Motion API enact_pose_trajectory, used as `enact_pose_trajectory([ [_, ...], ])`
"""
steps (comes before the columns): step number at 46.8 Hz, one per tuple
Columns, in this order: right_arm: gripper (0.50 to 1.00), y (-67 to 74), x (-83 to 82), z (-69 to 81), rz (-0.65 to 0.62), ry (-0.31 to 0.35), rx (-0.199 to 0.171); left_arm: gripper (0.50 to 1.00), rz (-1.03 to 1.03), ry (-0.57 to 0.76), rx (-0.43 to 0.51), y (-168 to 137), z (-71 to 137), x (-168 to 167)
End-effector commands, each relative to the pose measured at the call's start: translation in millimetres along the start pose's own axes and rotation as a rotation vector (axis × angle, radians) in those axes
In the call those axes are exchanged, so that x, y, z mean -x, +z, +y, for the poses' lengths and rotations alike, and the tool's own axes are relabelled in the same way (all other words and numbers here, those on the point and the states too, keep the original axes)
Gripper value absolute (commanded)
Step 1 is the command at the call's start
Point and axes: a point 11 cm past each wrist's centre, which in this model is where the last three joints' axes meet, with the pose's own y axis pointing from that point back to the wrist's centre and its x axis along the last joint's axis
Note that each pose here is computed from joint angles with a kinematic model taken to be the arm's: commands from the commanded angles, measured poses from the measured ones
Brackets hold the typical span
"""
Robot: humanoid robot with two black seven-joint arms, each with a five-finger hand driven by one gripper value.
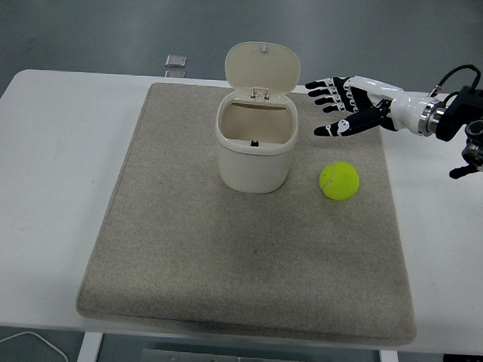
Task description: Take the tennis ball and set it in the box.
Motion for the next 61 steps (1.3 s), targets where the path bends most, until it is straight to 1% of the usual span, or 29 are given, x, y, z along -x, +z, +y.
enact_pose_trajectory([
  [1, 0.919, 7.2, -4.2, 12.9, 0.055, -0.003, 0.025, 0.996, 0.000, 0.000, 0.000, 0, 0, 0],
  [4, 0.919, 10.6, -9.4, 22.9, 0.092, 0.003, 0.036, 0.996, 0.000, 0.000, 0.000, 0, 0, 0],
  [12, 0.919, 15.9, -17.0, 41.3, 0.226, 0.010, 0.055, 0.996, 0.000, 0.000, 0.000, 0, 0, 0],
  [14, 0.919, 16.8, -16.7, 43.6, 0.261, 0.008, 0.059, 0.996, 0.000, 0.000, 0.000, 0, 0, 0],
  [18, 0.919, 22.7, -8.1, 47.7, 0.292, -0.010, 0.061, 0.996, 0.000, 0.000, 0.000, 0, 0, 0],
  [21, 0.919, 24.4, -2.2, 48.2, 0.307, -0.021, 0.053, 0.996, 0.000, 0.000, 0.000, 0, 0, 0],
  [23, 0.919, 28.3, 1.2, 48.5, 0.316, -0.026, 0.058, 0.996, 0.000, 0.000, 0.000, 0, 0, 0],
  [26, 0.919, 32.9, 6.0, 49.1, 0.329, -0.032, 0.055, 0.996, 0.000, 0.000, 0.000, 0, 0, 0],
  [30, 0.919, 36.0, 15.1, 49.6, 0.347, -0.055, 0.033, 0.996, 0.000, 0.000, 0.000, 0, 0, 0],
  [34, 0.919, 34.8, 21.5, 48.7, 0.353, -0.066, 0.015, 0.996, 0.000, -0.001, 0.000, 0, 0, 0],
  [39, 0.919, 41.9, 30.5, 48.3, 0.344, -0.079, 0.019, 0.996, 0.000, 0.000, 0.000, 0, 0, 0],
  [42, 0.919, 45.7, 34.3, 47.7, 0.365, -0.078, 0.021, 0.996, 0.000, 0.000, 0.000, 0, 0, 0],
  [48, 0.919, 49.1, 37.8, 47.6, 0.407, -0.071, 0.015, 0.996, 0.000, 0.000, 0.000, 0, 0, 0],
  [51, 0.919, 52.4, 37.1, 48.5, 0.411, -0.063, 0.021, 0.996, 0.000, 0.000, 0.000, 0, 0, 0],
  [61, 0.921, 54.1, 40.7, 46.4, 0.413, -0.064, 0.019, 0.996, 0.000, 0.000, 0.000, 0, 0, 0],
])
